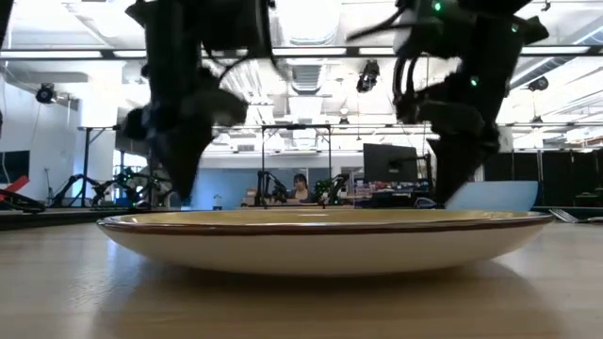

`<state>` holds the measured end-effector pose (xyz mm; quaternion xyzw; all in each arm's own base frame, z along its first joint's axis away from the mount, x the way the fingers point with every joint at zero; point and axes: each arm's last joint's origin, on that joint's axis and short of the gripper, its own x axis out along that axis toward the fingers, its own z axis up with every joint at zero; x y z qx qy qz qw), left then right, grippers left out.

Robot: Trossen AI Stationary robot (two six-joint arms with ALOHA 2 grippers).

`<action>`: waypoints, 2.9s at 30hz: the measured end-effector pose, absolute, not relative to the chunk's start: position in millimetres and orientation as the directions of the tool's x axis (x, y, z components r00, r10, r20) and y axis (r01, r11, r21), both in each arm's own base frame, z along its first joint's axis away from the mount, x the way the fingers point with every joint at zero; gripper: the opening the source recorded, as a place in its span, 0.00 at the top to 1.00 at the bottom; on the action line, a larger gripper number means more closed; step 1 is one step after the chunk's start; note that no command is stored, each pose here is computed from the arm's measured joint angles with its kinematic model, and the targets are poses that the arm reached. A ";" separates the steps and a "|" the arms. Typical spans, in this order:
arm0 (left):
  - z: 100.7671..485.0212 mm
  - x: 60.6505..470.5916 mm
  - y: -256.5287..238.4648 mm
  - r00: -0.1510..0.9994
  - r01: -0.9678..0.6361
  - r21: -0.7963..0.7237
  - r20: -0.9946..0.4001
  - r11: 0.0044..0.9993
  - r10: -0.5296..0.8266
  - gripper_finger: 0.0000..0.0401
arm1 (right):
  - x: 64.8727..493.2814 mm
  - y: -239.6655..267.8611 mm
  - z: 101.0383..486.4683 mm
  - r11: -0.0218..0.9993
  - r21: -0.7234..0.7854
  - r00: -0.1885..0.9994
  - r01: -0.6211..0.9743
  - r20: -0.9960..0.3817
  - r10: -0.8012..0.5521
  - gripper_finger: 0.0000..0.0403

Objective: Set table place
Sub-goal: Put the blue bowl on top of the yellow plate

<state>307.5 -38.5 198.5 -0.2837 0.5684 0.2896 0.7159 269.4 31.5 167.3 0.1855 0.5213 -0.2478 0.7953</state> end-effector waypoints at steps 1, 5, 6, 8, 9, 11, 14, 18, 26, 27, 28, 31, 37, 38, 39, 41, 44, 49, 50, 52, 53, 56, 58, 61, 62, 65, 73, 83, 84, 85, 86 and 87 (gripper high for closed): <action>206.3 306.7 -36.4 0.228 -0.723 -0.101 -0.969 0.683 0.098 1.00 | 268.0 27.3 173.7 0.807 0.031 0.353 0.589 -0.909 -0.223 0.98; 238.1 308.8 -30.0 0.445 -0.611 -0.233 -0.891 0.756 0.085 1.00 | 261.7 7.2 196.4 0.784 0.058 0.413 0.619 -0.872 -0.261 0.98; 245.3 309.8 -28.3 0.496 -0.579 -0.259 -0.865 0.773 0.082 1.00 | 259.4 2.3 202.2 0.772 0.073 0.429 0.631 -0.863 -0.268 0.98; 259.5 311.7 -26.1 0.592 -0.508 -0.298 -0.802 0.808 0.076 1.00 | 254.0 -5.8 213.2 0.753 0.101 0.457 0.650 -0.844 -0.281 0.98; 266.4 311.8 -24.7 0.632 -0.480 -0.311 -0.771 0.820 0.078 1.00 | 251.2 -9.0 219.3 0.744 0.120 0.476 0.657 -0.831 -0.287 0.98; 275.9 312.0 -22.1 0.684 -0.450 -0.308 -0.723 0.838 0.102 1.00 | 245.1 -13.5 230.7 0.735 0.150 0.513 0.662 -0.805 -0.297 0.98; 286.5 310.4 -20.4 0.730 -0.421 -0.307 -0.673 0.854 0.118 1.00 | 236.0 -15.4 249.8 0.744 0.181 0.587 0.643 -0.740 -0.327 0.98; 299.4 310.1 -19.4 0.793 -0.390 -0.349 -0.597 0.852 0.119 1.00 | 227.9 -15.0 276.3 0.796 0.229 0.717 0.560 -0.615 -0.328 0.98; 303.1 316.0 -8.0 0.817 -0.428 -0.362 -0.546 0.828 0.184 1.00 | 207.3 -37.3 279.7 0.753 0.184 0.646 0.632 -0.662 -0.380 0.97; 302.2 316.6 -5.7 0.813 -0.443 -0.355 -0.547 0.823 0.201 1.00 | 204.4 -41.6 275.9 0.738 0.159 0.606 0.656 -0.694 -0.389 0.96; 301.8 316.7 -2.9 0.808 -0.458 -0.349 -0.547 0.817 0.219 1.00 | 202.0 -46.1 272.6 0.723 0.137 0.569 0.678 -0.720 -0.397 0.94; 301.9 316.5 7.4 0.800 -0.497 -0.374 -0.547 0.783 0.247 1.00 | 193.9 -59.6 260.5 0.699 0.050 0.439 0.714 -0.809 -0.391 0.87; 304.5 313.0 32.6 0.790 -0.544 -0.411 -0.545 0.731 0.282 1.00 | 195.0 -87.6 243.9 0.675 -0.022 0.320 0.738 -0.869 -0.378 0.72; 304.5 311.7 38.4 0.789 -0.547 -0.432 -0.552 0.717 0.270 1.00 | 195.9 -93.6 242.1 0.667 -0.030 0.303 0.745 -0.875 -0.378 0.71; 303.7 310.1 44.9 0.786 -0.549 -0.446 -0.564 0.707 0.254 1.00 | 196.8 -100.2 240.0 0.658 -0.042 0.284 0.752 -0.880 -0.381 0.69; 302.5 307.0 58.9 0.782 -0.548 -0.469 -0.581 0.693 0.225 1.00 | 198.1 -114.7 235.0 0.627 -0.062 0.237 0.776 -0.893 -0.382 0.66; 299.6 300.4 80.8 0.772 -0.548 -0.478 -0.605 0.686 0.195 1.00 | 202.0 -135.0 225.4 0.590 -0.040 0.198 0.807 -0.922 -0.333 0.63; 299.8 290.6 109.7 0.798 -0.481 -0.525 -0.594 0.702 0.103 1.00 | 216.0 -148.9 211.1 0.583 -0.019 0.153 0.812 -0.958 -0.244 0.58; 300.1 288.9 113.9 0.802 -0.470 -0.527 -0.590 0.708 0.092 1.00 | 219.6 -148.7 209.6 0.585 -0.024 0.138 0.811 -0.963 -0.231 0.57; 301.6 285.3 122.0 0.809 -0.455 -0.528 -0.581 0.717 0.085 1.00 | 225.1 -147.8 208.2 0.583 -0.045 0.103 0.811 -0.970 -0.218 0.55; 302.3 283.7 125.3 0.813 -0.448 -0.530 -0.577 0.720 0.080 1.00 | 226.8 -147.1 208.3 0.582 -0.064 0.084 0.811 -0.971 -0.223 0.54; 302.6 280.6 131.7 0.817 -0.437 -0.532 -0.571 0.725 0.073 1.00 | 232.3 -146.6 214.0 0.571 -0.102 0.060 0.815 -0.964 -0.258 0.52; 302.6 279.8 133.2 0.818 -0.430 -0.523 -0.571 0.736 0.073 1.00 | 234.0 -146.5 222.6 0.562 -0.112 0.066 0.819 -0.956 -0.286 0.51; 302.4 279.1 134.7 0.818 -0.425 -0.509 -0.571 0.748 0.076 1.00 | 233.0 -145.2 240.5 0.542 -0.162 0.039 0.824 -0.940 -0.340 0.50; 302.1 279.2 134.8 0.817 -0.424 -0.507 -0.571 0.751 0.076 1.00 | 230.8 -144.5 245.2 0.537 -0.194 0.009 0.821 -0.936 -0.351 0.50; 301.5 279.7 135.2 0.817 -0.422 -0.502 -0.571 0.755 0.077 1.00 | 223.6 -144.1 248.4 0.534 -0.255 -0.067 0.806 -0.936 -0.344 0.50; 303.2 281.7 136.2 0.835 -0.407 -0.499 -0.543 0.765 0.090 1.00 | 203.5 -141.4 213.3 0.541 -0.306 -0.185 0.783 -0.946 -0.267 0.50; 303.9 282.3 136.5 0.840 -0.404 -0.501 -0.535 0.765 0.093 1.00 | 199.4 -139.9 186.0 0.532 -0.269 -0.140 0.803 -0.953 -0.270 0.50; 304.0 282.4 136.6 0.841 -0.403 -0.501 -0.534 0.766 0.093 1.00 | 199.1 -140.0 183.1 0.529 -0.265 -0.133 0.806 -0.952 -0.275 0.50; 304.0 282.4 136.6 0.841 -0.403 -0.501 -0.533 0.766 0.093 1.00 | 198.8 -139.9 180.5 0.526 -0.262 -0.128 0.809 -0.952 -0.278 0.50; 304.0 282.4 136.6 0.841 -0.403 -0.501 -0.534 0.766 0.093 1.00 | 198.2 -139.5 178.1 0.522 -0.261 -0.126 0.812 -0.952 -0.279 0.50; 304.0 282.4 136.6 0.841 -0.403 -0.502 -0.533 0.765 0.093 1.00 | 197.1 -138.6 176.0 0.519 -0.262 -0.130 0.813 -0.952 -0.277 0.50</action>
